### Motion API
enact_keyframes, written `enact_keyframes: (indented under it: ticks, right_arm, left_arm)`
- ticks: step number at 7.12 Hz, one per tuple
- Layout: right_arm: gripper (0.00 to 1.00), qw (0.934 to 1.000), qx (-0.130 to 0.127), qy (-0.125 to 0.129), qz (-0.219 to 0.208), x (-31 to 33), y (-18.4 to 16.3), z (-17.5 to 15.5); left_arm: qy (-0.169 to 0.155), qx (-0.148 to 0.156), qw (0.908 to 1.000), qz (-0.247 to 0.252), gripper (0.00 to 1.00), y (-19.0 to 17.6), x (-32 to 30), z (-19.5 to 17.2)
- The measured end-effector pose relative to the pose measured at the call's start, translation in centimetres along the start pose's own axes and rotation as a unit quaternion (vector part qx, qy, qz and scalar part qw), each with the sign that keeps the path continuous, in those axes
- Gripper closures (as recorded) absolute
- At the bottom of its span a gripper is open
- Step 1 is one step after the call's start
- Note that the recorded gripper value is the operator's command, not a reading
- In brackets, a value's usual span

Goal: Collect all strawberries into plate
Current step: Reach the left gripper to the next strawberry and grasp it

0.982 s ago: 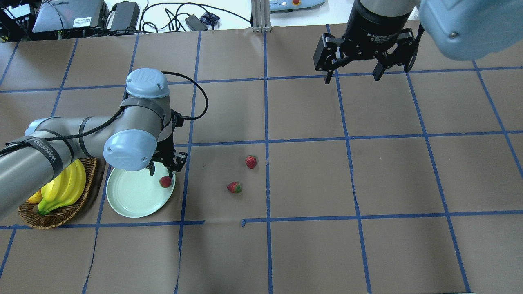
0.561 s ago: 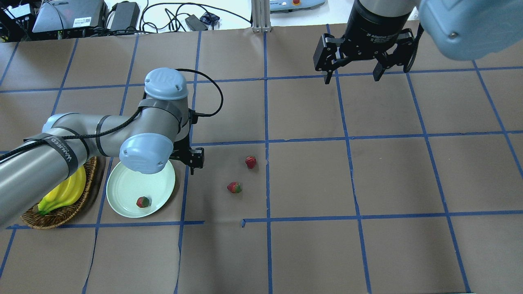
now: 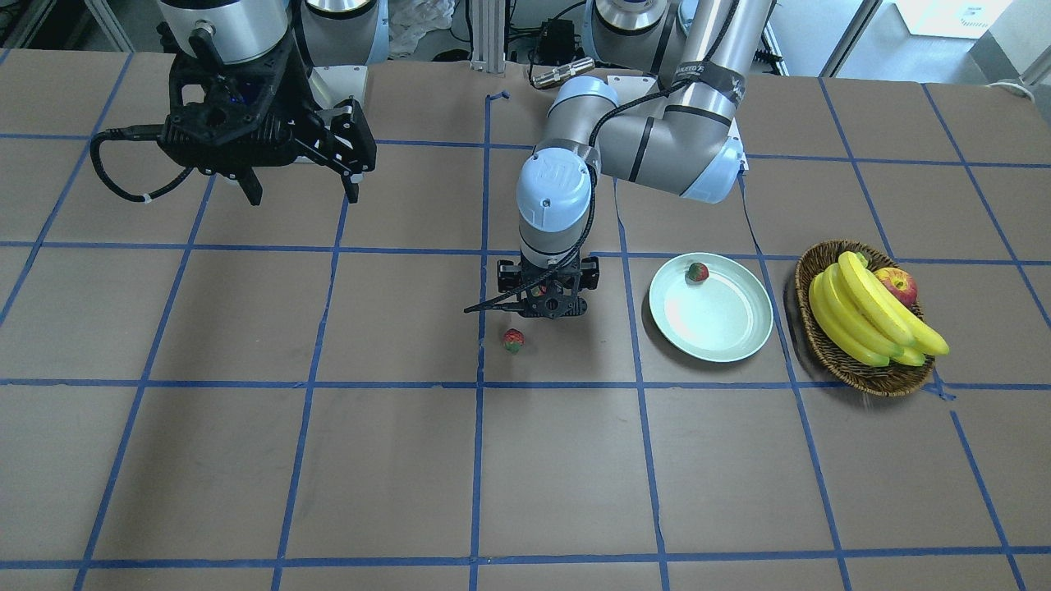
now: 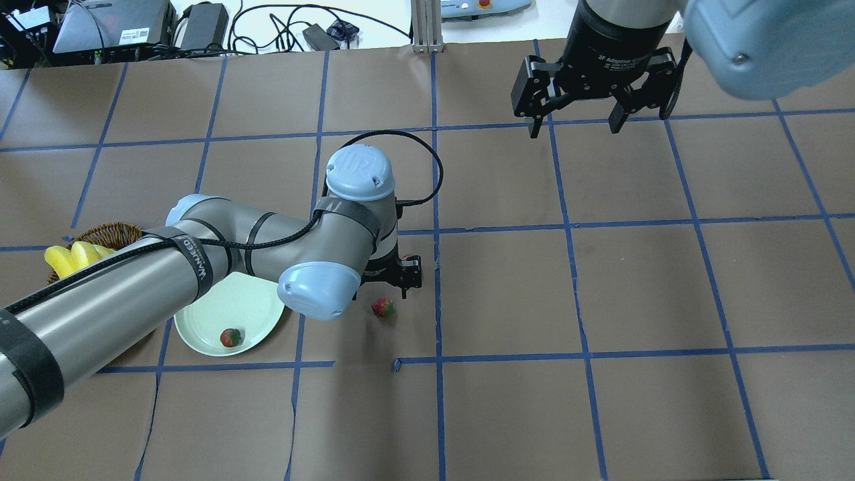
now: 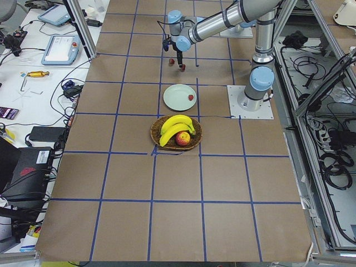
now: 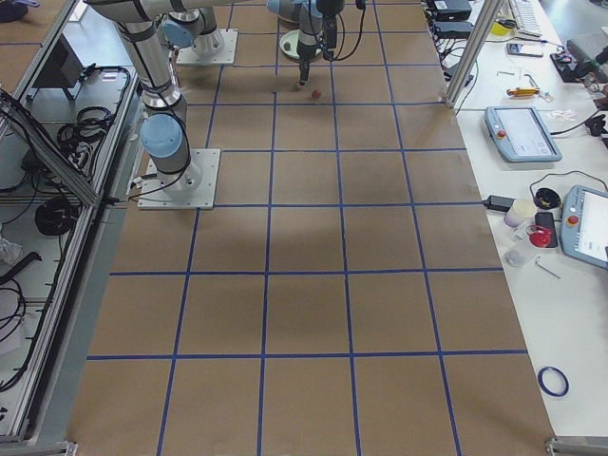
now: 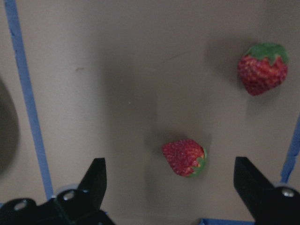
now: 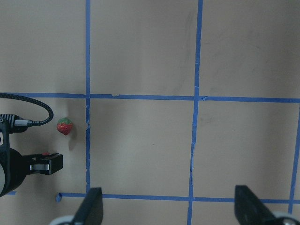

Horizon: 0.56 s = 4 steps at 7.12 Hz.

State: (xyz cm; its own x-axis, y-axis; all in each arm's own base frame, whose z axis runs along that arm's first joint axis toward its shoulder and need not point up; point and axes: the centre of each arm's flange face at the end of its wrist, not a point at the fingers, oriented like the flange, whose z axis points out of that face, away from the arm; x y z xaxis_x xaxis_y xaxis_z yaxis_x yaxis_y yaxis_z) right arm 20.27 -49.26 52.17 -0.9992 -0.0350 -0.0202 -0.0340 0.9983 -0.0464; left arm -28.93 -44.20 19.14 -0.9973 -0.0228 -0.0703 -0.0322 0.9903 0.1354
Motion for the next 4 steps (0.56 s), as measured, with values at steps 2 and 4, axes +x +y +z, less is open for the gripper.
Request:
enact_keyframes:
  ticks: [2,4]
  right_arm:
    - [0.00,1.0000,-0.001,0.000,0.000,-0.04,-0.04,0.09]
    - [0.00,1.0000,-0.001,0.000,0.000,0.01,-0.07,0.10]
  left_arm:
    - [-0.001,-0.001,1.0000,-0.001,0.73,0.02,0.09,1.60]
    - [-0.004,0.000,1.0000,0.001,0.95,-0.11,0.10,1.90]
